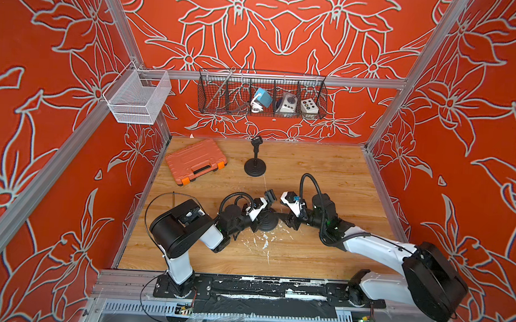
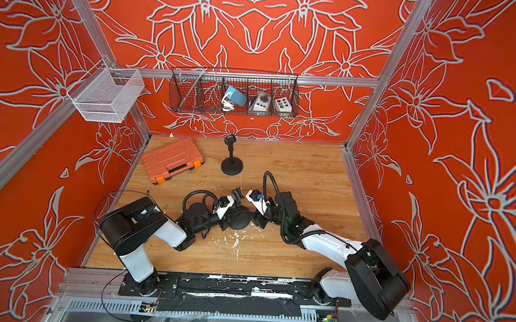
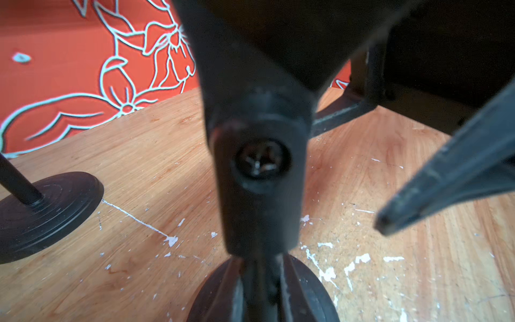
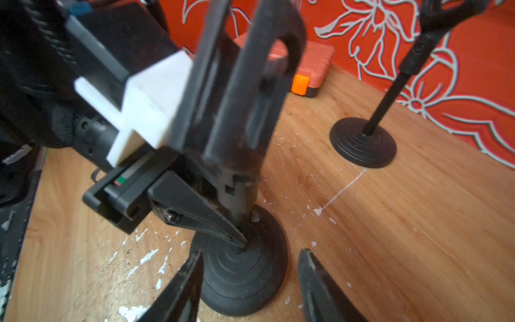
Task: Assemble a microphone stand
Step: Screw the microphone stand pole into the microphone stand base.
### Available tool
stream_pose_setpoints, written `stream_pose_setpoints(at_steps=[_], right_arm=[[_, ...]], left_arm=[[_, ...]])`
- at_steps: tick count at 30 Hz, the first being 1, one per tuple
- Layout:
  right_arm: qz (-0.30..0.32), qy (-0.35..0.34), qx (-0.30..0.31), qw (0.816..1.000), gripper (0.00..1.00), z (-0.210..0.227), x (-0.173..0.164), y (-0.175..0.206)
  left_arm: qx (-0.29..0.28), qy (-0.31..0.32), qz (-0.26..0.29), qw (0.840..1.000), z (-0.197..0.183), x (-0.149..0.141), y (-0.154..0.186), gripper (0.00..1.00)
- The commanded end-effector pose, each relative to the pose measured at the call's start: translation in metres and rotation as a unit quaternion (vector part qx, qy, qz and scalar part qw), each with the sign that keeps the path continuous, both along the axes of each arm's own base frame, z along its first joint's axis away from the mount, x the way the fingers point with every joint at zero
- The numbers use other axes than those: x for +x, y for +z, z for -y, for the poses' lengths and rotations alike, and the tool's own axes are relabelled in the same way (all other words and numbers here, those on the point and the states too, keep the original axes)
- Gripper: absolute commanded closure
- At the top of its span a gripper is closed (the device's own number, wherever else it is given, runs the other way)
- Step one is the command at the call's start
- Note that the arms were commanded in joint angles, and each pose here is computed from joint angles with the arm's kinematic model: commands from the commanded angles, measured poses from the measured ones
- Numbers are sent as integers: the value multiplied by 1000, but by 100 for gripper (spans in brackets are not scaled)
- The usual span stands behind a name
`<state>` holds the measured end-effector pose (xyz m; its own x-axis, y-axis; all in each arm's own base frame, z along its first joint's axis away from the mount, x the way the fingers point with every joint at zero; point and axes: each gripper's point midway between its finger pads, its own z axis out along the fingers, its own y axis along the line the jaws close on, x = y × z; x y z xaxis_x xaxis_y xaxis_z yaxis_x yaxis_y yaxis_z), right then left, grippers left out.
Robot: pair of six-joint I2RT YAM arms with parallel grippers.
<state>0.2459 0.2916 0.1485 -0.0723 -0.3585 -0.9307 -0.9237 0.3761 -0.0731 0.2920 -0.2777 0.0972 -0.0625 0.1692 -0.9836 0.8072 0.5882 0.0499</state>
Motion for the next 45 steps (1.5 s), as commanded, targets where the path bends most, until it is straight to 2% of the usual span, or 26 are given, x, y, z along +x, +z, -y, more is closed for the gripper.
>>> stream_pose_setpoints(at_steps=[1,7,12,20,27,28,29,31,34,36,38,42,45], right_arm=[[24,75,-6,997,42,-12,-9,6],[18,136,-6,990,43,-18,-1,11],[38,172,-5,984,45,-21,4,17],[30,254,-4,967,50,-31,-5,16],[33,288,8,957,57,-35,-11,14],[35,289,9,957,58,-35,-11,15],[37,290,11,956,63,-35,-12,15],[43,288,14,956,80,-35,-11,15],[48,281,19,958,78,-35,-11,16],[42,278,21,959,82,-35,-11,14],[25,269,17,963,98,-34,-10,8],[16,213,27,977,100,-32,-3,-6],[19,145,52,988,100,-26,5,-12]], left_arm=[[50,-26,-41,998,-1,-20,-40,100],[49,-28,-41,998,-2,-22,-41,100],[53,-21,-43,997,-5,-22,-45,100],[45,-28,-38,998,-3,-24,-46,100],[47,-28,-39,998,-3,-24,-47,100],[48,-26,-39,998,-3,-23,-47,100],[50,-25,-40,998,-4,-23,-48,100],[52,-25,-41,998,-4,-23,-48,100],[51,-26,-42,997,-3,-23,-48,100],[53,-26,-43,997,-3,-23,-49,100],[53,-25,-43,997,-2,-22,-49,100],[50,-22,-41,998,-2,-21,-46,100],[47,-21,-39,998,-3,-21,-42,99]])
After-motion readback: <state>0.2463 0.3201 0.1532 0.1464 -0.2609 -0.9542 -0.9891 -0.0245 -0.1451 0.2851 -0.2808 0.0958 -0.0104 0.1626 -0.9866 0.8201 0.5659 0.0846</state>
